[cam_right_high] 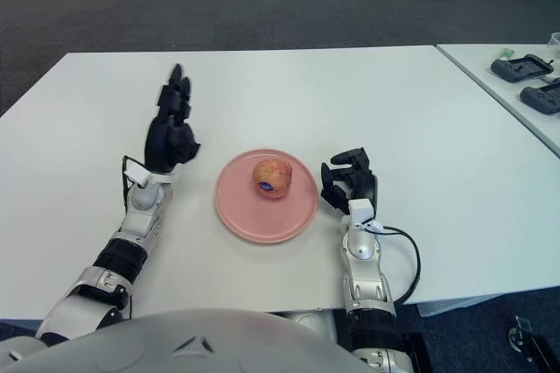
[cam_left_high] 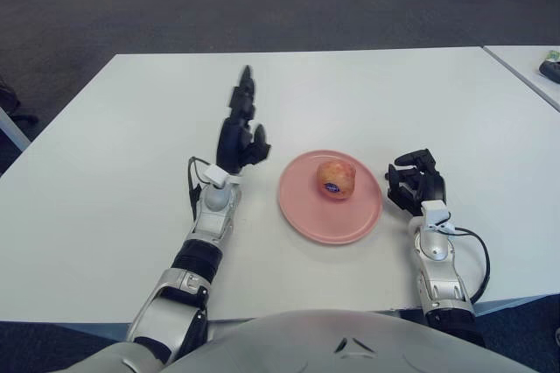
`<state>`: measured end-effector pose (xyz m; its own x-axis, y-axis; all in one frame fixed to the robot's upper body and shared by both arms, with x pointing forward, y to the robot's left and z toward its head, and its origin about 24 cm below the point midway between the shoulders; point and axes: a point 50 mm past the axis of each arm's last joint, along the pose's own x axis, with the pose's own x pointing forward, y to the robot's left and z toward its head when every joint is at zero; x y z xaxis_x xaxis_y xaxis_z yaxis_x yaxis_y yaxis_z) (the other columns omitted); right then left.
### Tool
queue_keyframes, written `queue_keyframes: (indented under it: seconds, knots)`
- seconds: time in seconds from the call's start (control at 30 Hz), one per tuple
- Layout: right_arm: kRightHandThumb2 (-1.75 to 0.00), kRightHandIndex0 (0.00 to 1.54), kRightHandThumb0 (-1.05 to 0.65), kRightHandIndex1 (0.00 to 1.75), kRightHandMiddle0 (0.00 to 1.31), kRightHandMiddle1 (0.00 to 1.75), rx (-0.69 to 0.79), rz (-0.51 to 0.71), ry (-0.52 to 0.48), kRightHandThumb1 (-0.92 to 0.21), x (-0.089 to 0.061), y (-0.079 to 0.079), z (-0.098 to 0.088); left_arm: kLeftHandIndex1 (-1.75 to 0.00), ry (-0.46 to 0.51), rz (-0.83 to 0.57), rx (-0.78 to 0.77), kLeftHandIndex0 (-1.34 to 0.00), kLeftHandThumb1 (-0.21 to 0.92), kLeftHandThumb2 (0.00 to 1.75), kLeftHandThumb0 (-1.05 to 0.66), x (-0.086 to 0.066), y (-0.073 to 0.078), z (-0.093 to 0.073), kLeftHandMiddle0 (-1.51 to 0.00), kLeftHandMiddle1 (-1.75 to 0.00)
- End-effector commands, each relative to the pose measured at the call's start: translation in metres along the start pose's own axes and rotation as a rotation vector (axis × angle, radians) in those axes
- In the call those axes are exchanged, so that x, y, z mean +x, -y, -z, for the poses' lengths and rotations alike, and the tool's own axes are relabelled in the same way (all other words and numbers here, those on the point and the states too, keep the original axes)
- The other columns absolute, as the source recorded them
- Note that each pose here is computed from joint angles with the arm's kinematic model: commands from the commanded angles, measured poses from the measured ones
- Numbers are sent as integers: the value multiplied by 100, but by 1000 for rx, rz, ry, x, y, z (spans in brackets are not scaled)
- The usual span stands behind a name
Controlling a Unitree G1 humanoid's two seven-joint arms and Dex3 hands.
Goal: Put the apple into the plate.
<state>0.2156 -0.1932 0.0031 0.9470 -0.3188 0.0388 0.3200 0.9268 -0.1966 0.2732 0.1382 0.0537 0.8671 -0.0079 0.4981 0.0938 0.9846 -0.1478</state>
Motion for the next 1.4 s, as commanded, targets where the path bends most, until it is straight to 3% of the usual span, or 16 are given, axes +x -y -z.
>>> queue_keyframes:
  seconds: [0.0, 0.33, 0.5, 0.6, 0.73, 0.93, 1.0, 1.1, 1.2, 1.37]
  knots:
    - [-79, 63, -37, 121, 31, 175, -3, 6, 1, -73, 3, 2, 0, 0, -55, -113, -29, 0, 92, 88, -97, -10, -18, 12, 0, 0]
    - [-79, 63, -37, 120, 31, 175, 1, 4, 1, -73, 5, 2, -1, -1, -77, -402, -168, -1, 92, 92, -83, -20, -37, 23, -3, -2]
    - [-80, 64, -37, 121, 31, 175, -3, 7, 5, -72, 5, 1, -2, -27, -137, -480, -104, 0, 92, 86, -75, -29, -43, 28, -12, -20]
    - [-80, 64, -37, 122, 31, 175, -6, 7, 3, -72, 6, 1, -2, -41, -179, -498, -44, 0, 92, 82, -70, -37, -48, 33, -7, -51]
    - [-81, 65, -37, 122, 31, 175, -10, 5, -1, -72, 6, 1, -1, -64, -227, -496, 44, 0, 92, 77, -66, -46, -55, 38, -9, -75]
    - [-81, 63, -37, 121, 32, 175, -5, 1, -5, -72, 7, 1, 0, -105, -264, -472, 102, 0, 88, 76, -61, -51, -60, 43, -10, -106]
    - [-81, 63, -37, 121, 31, 175, -3, 2, -4, -72, 7, 0, 0, -124, -284, -462, 112, 0, 81, 82, -57, -52, -60, 44, -11, -116]
    - [-80, 63, -37, 121, 31, 175, -3, 1, -4, -72, 7, 0, 0, -158, -324, -456, 150, -13, 88, 62, -42, -54, -60, 47, -19, -131]
    - [-80, 63, -37, 122, 31, 175, -3, 1, -4, -72, 7, 0, 0, -169, -359, -441, 222, -21, 85, 64, -38, -57, -61, 49, -27, -145]
    - [-79, 63, -37, 123, 31, 175, 3, 5, -5, -73, 7, -1, -1, -174, -370, -410, 287, -29, 75, 76, -38, -56, -58, 50, -41, -159]
